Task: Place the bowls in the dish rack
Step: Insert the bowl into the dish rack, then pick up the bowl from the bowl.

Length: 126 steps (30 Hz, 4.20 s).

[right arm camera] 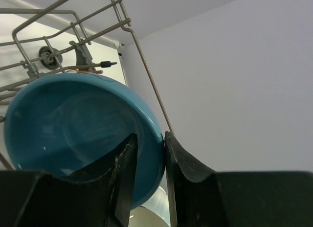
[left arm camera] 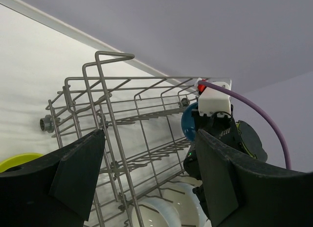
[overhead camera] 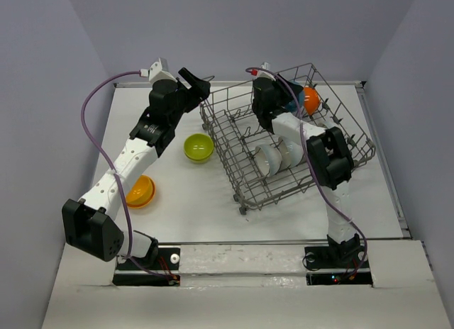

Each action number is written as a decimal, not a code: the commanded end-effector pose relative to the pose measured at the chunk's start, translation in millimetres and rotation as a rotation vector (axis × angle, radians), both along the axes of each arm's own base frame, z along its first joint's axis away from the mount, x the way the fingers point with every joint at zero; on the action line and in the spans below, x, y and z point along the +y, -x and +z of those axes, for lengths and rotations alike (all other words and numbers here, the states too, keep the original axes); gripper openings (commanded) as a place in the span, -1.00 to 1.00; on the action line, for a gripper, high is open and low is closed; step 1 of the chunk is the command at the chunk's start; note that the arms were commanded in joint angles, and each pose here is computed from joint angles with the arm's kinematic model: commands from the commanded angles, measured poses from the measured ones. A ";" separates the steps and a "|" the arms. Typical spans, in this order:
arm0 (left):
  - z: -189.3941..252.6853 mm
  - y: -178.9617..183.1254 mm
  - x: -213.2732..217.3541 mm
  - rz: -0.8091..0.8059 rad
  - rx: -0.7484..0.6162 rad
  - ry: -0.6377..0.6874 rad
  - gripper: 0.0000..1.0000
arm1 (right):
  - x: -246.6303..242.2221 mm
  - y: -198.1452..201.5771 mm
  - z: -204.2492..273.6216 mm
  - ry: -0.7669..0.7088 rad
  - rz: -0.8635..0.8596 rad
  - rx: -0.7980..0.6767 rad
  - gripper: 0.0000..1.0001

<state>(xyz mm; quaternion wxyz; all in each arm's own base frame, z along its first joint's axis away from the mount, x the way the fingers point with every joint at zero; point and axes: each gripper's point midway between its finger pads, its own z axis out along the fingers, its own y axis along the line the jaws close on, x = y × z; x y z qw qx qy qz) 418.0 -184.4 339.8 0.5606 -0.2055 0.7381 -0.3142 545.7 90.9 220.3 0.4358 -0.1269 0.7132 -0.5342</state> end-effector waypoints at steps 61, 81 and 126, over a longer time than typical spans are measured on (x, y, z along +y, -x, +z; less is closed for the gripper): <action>35.8 0.2 48.6 0.205 -0.065 -0.186 0.75 | 50.1 78.5 188.4 -0.797 0.491 -0.235 0.63; -94.0 122.6 132.8 0.246 0.526 -0.579 0.82 | 56.0 188.5 170.1 -1.431 0.710 -0.232 0.65; -170.1 181.9 149.6 0.227 0.699 -0.593 0.84 | 69.6 192.6 173.2 -1.486 0.768 -0.203 0.81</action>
